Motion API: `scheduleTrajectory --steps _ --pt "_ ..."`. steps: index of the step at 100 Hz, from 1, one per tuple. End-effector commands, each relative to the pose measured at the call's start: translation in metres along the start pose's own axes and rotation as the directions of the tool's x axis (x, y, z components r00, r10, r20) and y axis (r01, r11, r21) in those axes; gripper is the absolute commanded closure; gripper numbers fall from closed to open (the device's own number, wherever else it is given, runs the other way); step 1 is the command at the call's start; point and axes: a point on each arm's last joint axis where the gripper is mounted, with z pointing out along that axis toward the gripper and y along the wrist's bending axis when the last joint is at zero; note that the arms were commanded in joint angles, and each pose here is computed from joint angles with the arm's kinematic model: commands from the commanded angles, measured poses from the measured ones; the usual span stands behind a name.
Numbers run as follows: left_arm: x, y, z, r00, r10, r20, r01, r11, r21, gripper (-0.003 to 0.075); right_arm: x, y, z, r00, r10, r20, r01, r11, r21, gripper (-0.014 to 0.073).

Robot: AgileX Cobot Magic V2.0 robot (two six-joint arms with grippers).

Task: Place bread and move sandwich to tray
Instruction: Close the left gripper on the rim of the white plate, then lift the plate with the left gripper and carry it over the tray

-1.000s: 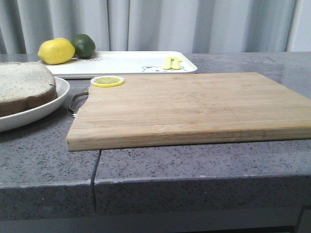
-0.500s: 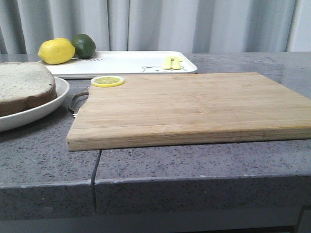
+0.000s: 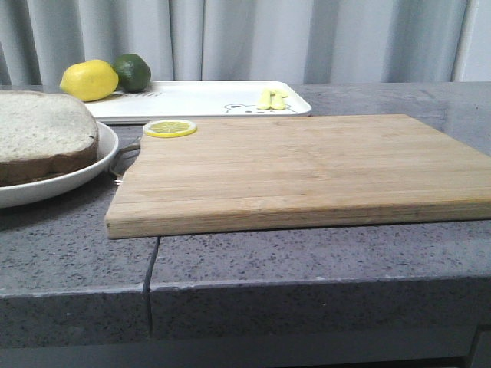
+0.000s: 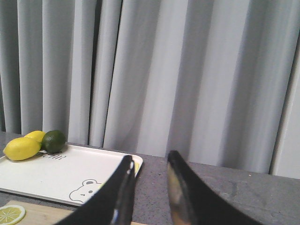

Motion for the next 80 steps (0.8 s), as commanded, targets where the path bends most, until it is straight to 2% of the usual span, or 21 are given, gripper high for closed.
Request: scheduleTrajectory --steps 1,50,62,80 --pt "-0.013 -0.015 -0.017 0.995 -0.046 0.084 0.039 0.996 0.081 0.0739 -0.01 -0.003 0.0 0.999 -0.025 0.036 0.024 0.999 0.022 0.0391" --pt "-0.053 -0.065 -0.068 0.976 -0.071 0.207 0.007 0.955 0.296 0.0739 -0.01 -0.003 0.0 0.999 -0.025 0.036 0.024 0.999 0.021 0.0391" --pt "-0.067 -0.075 -0.069 0.98 -0.062 0.189 -0.003 0.946 0.324 0.0739 -0.01 -0.003 0.0 0.999 -0.024 0.036 0.024 1.0 0.021 0.0391" --pt "-0.097 -0.087 -0.051 0.992 -0.06 0.114 0.013 0.926 0.377 0.074 -0.01 -0.003 0.0 0.999 -0.024 0.036 0.024 1.0 0.021 0.0391"
